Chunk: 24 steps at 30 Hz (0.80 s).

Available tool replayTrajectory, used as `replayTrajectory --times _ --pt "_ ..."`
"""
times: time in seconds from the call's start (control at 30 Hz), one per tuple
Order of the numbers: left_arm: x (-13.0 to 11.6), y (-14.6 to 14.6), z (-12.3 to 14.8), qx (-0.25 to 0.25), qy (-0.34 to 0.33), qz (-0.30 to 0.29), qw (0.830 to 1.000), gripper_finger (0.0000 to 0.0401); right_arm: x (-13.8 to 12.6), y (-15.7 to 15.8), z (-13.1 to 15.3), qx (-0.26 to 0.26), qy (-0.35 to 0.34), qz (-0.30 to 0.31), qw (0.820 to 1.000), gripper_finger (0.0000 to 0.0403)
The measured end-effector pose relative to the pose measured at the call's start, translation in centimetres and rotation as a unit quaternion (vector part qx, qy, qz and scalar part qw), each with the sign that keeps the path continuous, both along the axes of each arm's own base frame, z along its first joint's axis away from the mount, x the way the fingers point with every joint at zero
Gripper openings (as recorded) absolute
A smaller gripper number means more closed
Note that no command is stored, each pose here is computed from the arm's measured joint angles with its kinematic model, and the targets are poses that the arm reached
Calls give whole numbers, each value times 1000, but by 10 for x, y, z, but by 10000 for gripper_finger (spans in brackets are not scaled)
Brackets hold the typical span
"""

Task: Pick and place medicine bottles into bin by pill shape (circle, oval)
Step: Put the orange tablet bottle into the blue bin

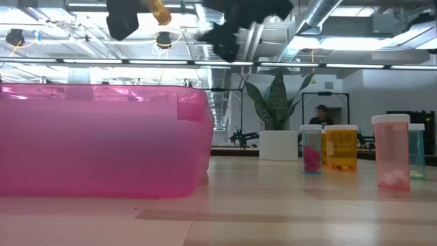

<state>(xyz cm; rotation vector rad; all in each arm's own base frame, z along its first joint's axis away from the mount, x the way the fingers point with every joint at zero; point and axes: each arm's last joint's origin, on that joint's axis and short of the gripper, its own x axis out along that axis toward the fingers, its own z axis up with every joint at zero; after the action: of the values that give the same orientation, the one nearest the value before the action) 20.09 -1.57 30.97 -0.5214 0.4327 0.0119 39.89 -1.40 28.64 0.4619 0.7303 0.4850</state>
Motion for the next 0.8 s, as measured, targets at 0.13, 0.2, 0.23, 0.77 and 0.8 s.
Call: replayTrajectory --times 0.13,0.2,0.23,0.77,0.8 --pt "-4 1 -7 12 40 14 999 120 -31 0 8 -4 73 32 997 240" --pt "-6 2 -13 19 74 23 997 120 -49 2 18 -10 97 42 994 240" --pt "-8 2 -15 22 91 25 995 120 -57 3 25 -15 103 43 994 240" --pt "-6 -10 -51 140 250 39 957 121 -166 15 92 -101 55 -129 985 240" --pt "-2 -9 -54 148 256 41 954 121 -169 15 94 -103 52 -139 984 240"
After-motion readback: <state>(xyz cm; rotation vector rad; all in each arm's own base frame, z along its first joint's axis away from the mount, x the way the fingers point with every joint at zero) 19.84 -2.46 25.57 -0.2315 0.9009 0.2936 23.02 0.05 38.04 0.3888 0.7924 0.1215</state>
